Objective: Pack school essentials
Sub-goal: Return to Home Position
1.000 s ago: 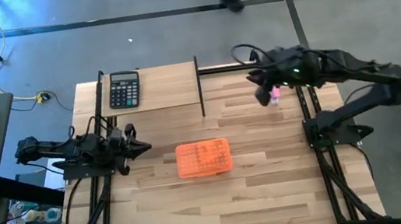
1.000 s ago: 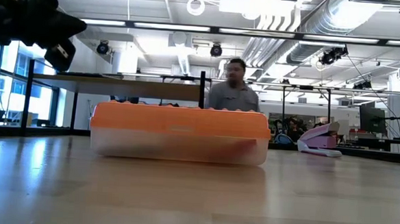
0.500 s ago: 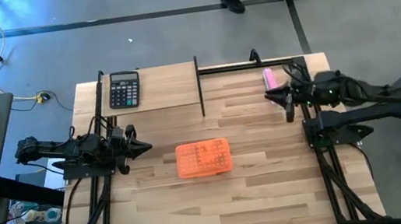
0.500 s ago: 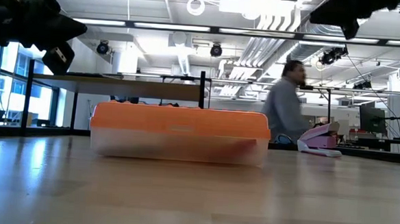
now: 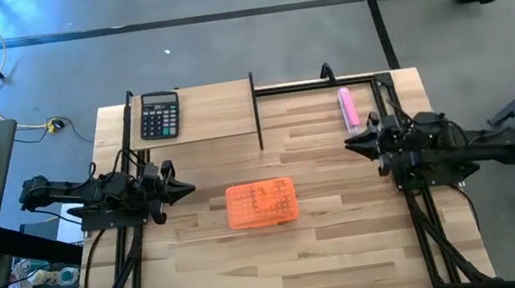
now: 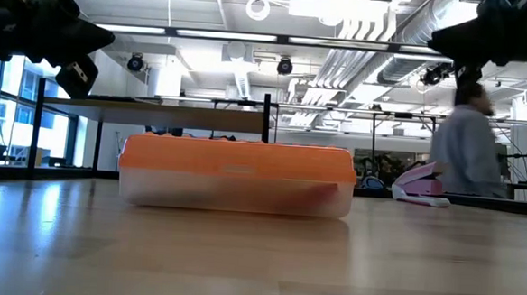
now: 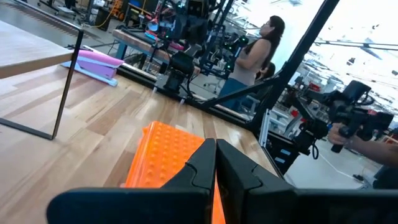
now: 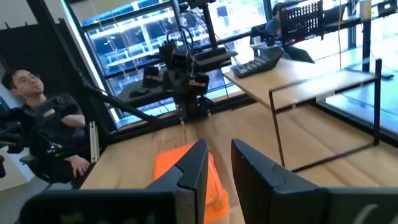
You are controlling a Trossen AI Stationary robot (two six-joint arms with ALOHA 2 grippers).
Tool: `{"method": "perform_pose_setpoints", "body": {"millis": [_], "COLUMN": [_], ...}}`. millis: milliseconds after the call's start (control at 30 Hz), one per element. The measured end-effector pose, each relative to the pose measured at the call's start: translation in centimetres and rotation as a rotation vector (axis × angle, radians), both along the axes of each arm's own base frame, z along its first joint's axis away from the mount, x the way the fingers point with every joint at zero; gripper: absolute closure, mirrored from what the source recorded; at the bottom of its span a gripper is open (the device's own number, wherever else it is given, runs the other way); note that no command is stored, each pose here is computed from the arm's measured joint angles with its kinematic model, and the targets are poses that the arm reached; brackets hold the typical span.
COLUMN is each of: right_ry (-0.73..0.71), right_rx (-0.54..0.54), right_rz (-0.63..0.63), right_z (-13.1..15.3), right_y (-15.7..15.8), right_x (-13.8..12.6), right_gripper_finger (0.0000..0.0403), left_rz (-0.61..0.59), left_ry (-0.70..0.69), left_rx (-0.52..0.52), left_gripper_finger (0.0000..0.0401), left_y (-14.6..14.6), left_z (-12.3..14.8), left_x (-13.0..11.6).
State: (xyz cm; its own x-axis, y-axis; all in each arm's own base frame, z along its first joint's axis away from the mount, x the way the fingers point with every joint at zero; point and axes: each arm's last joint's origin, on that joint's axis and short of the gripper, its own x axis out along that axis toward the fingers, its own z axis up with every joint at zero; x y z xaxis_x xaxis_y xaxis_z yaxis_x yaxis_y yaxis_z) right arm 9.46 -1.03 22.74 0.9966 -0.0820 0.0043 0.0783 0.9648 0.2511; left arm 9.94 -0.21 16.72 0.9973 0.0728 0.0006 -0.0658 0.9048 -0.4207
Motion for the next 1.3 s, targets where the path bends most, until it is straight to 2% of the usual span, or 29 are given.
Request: {"method": "perform_pose_setpoints", "body": {"millis": [567, 1300], "right_ry": [-0.034, -0.02], "right_rx": [0.101, 0.11], "right_rz": [0.011, -0.009], "right_z": [-5.9, -6.0], "right_y": [0.0, -0.1], "right_x": [0.2, 0.3], "right_gripper_finger": [0.0342, 0.0341], "left_rz": [0.001, 0.002], "left_ry": [0.0, 0.0], "left_rx": [0.0, 0.0], "left_gripper_finger": [0.0398, 0.0398], "left_y": [0.0, 0.0], "left_z": [0.0, 0.0], "left_x": [0.0, 0.0]}}
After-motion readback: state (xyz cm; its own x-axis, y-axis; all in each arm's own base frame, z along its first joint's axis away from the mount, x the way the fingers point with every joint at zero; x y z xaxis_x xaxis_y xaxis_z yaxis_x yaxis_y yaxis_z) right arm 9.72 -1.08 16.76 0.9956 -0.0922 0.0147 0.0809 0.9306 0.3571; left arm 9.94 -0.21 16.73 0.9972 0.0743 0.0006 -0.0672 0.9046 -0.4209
